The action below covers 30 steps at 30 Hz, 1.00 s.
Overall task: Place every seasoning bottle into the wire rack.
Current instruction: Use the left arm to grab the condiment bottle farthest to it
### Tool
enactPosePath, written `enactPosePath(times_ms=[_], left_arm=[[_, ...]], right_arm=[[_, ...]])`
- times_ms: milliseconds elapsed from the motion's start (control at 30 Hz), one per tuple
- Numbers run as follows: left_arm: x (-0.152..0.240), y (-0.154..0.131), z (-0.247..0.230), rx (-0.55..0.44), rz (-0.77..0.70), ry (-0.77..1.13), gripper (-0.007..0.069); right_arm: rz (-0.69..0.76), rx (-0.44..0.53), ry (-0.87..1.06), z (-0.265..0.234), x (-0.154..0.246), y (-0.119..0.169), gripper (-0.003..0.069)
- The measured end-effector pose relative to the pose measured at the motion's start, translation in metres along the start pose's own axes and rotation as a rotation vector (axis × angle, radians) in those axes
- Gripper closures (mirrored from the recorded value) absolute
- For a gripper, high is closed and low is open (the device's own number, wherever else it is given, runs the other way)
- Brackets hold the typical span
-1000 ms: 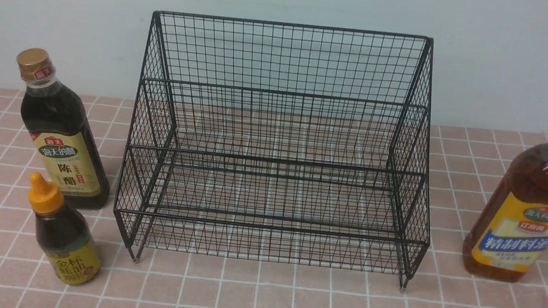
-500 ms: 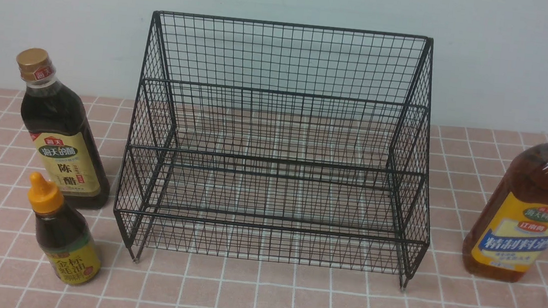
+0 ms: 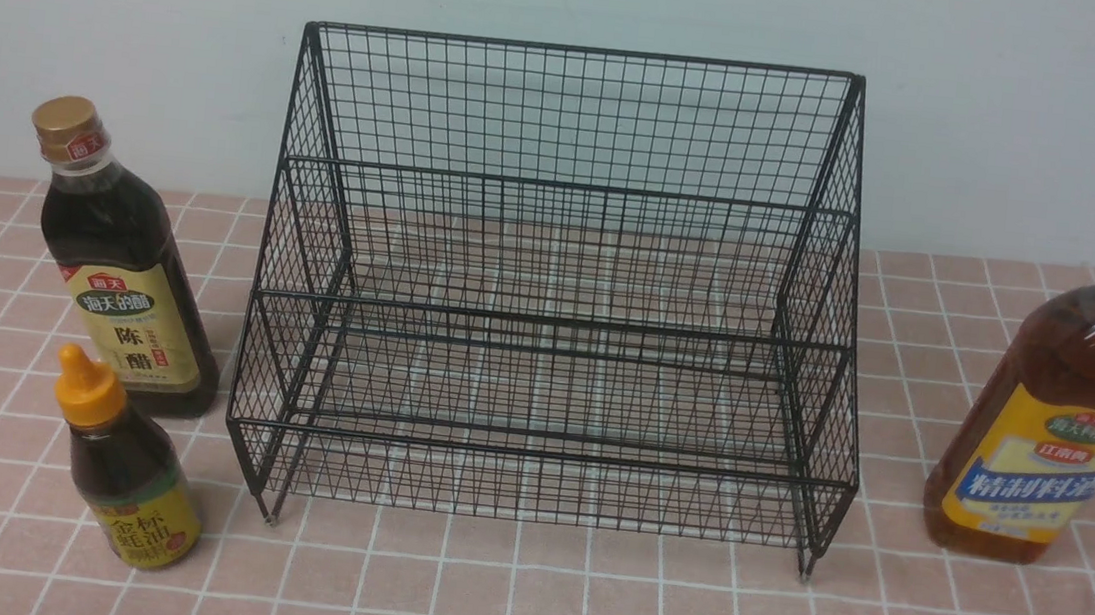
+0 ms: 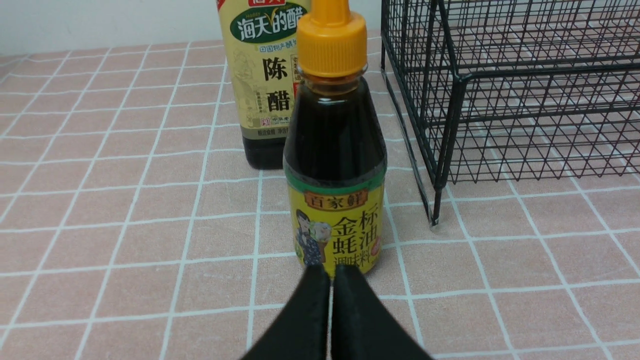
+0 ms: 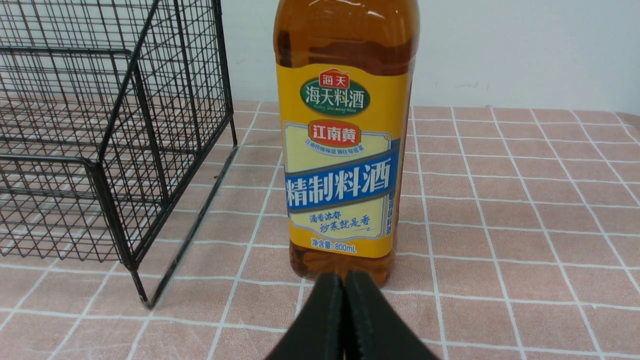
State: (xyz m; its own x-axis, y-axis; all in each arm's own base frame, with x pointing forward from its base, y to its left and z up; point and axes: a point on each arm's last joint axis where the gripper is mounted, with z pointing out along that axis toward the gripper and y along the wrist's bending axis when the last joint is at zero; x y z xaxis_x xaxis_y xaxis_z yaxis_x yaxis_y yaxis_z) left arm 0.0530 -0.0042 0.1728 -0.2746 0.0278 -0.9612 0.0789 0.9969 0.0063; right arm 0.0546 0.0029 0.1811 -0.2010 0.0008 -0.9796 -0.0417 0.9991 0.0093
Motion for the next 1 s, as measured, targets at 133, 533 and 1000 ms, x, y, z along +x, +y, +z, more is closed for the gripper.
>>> enactPosePath(times_ms=[133,533,1000], left_arm=[[-0.016,-0.001,-0.001,0.020,-0.110,-0.176,0.0632],[-0.067,0.007,-0.030,0.009,-0.217,-0.839,0.0632],[-0.140,0.007,-0.006,0.004,-0.242,-0.656,0.0632]], right_arm=[[0.000,0.000,0.000,0.000,0.000,0.000,0.0673],[0.418,-0.054,-0.222,-0.002,-0.019,0.001,0.0673],[0.642,-0.055,-0.343,-0.005,-0.029,-0.005,0.0673]])
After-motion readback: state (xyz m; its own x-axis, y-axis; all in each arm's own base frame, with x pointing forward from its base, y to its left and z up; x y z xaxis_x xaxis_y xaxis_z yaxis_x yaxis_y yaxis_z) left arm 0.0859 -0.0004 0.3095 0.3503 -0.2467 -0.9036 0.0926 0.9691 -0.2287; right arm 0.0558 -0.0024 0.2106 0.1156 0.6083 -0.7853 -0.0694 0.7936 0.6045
